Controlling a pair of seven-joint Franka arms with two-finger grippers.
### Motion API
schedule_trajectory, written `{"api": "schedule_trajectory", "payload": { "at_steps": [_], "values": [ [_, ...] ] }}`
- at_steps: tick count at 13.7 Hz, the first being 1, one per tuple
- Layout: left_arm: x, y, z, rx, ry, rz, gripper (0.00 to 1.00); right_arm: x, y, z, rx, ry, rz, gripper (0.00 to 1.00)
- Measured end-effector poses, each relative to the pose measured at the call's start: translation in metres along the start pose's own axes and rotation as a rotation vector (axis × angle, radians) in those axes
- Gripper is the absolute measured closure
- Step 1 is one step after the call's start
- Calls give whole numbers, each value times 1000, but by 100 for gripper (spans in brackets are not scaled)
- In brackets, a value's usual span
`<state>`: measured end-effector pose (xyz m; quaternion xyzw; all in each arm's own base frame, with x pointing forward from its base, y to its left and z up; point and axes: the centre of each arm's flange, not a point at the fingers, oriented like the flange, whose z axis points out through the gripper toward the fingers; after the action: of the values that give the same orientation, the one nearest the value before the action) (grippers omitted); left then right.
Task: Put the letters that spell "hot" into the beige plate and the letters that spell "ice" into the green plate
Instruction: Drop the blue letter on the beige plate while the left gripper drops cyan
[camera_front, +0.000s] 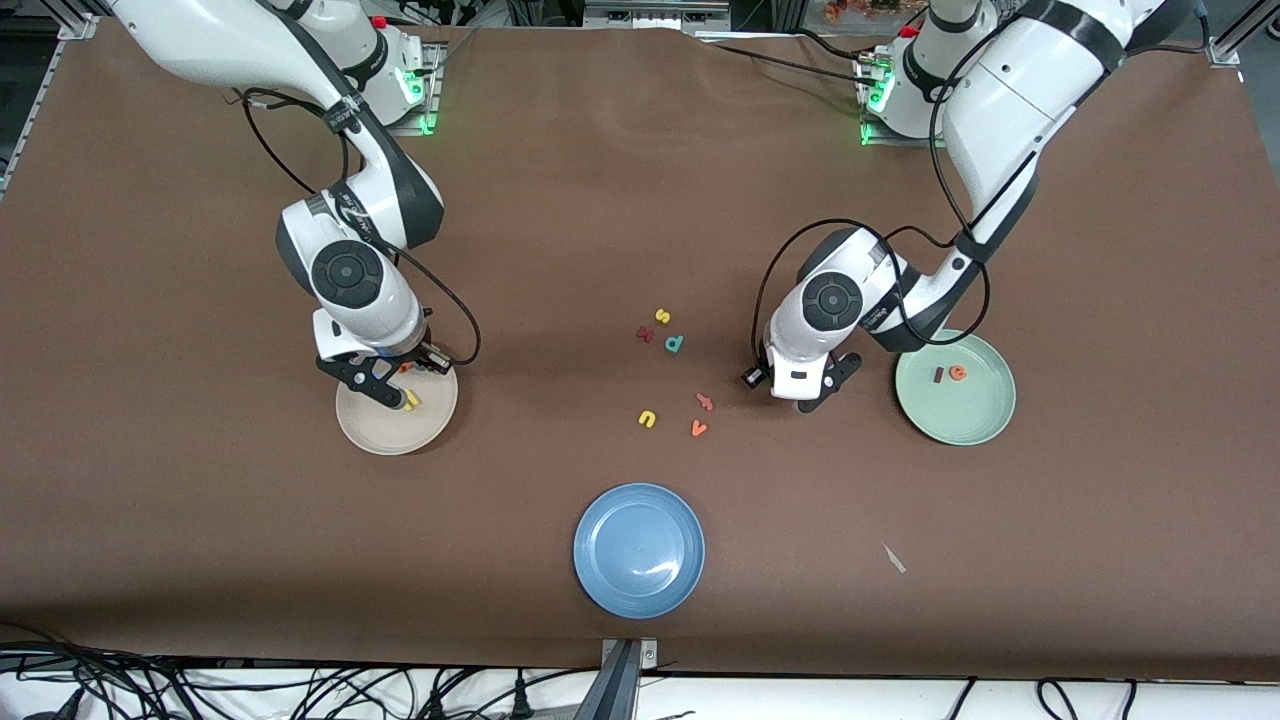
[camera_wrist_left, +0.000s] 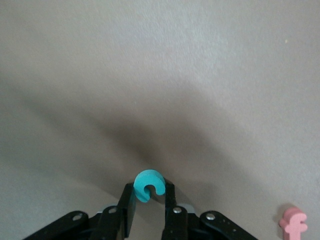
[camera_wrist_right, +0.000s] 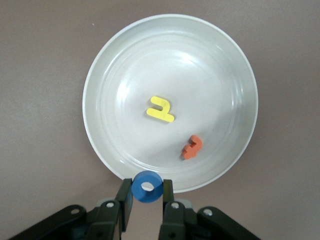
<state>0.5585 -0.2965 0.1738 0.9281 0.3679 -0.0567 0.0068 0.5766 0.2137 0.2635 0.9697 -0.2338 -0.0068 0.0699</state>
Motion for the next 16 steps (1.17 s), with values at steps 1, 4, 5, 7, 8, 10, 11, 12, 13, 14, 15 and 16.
{"api": "schedule_trajectory", "payload": {
  "at_steps": [1, 4, 5, 7, 8, 10, 11, 12, 13, 14, 15, 16],
  "values": [
    [6, -3, -2, 17, 3, 6, 75, -2, -1, 1, 0, -2, -3, 71],
    [33, -18, -30, 72, -14, 88, 75, -3, -1, 3, -2, -7, -5, 52],
    [47, -27, -49, 87, -42, 137, 75, -3, -1, 4, -3, -7, -6, 41],
    [83, -59, -88, 122, -100, 244, 75, -3, -1, 4, -3, -8, -5, 24],
    [107, -79, -104, 131, -123, 298, 75, -3, -1, 4, -3, -8, -5, 24],
    [154, -119, -118, 119, -153, 390, 75, -3, -1, 4, -2, -7, -4, 21],
    [171, -134, -116, 117, -160, 431, 75, -2, -1, 3, -1, -5, -3, 15],
    [182, -145, -110, 131, -158, 465, 75, -1, -1, 0, 1, -1, -2, 7],
    [186, -149, -101, 144, -152, 486, 75, 0, 0, -4, 0, 3, 0, 0],
    [187, -148, -91, 138, -147, 500, 75, 1, 1, -9, -11, 3, 2, 0],
    [184, -145, -81, 124, -146, 511, 75, 3, 3, -17, -24, 2, 9, 0],
    [182, -142, -72, 110, -151, 518, 75, 5, 5, -30, -28, -5, 23, 0]
  ]
}}
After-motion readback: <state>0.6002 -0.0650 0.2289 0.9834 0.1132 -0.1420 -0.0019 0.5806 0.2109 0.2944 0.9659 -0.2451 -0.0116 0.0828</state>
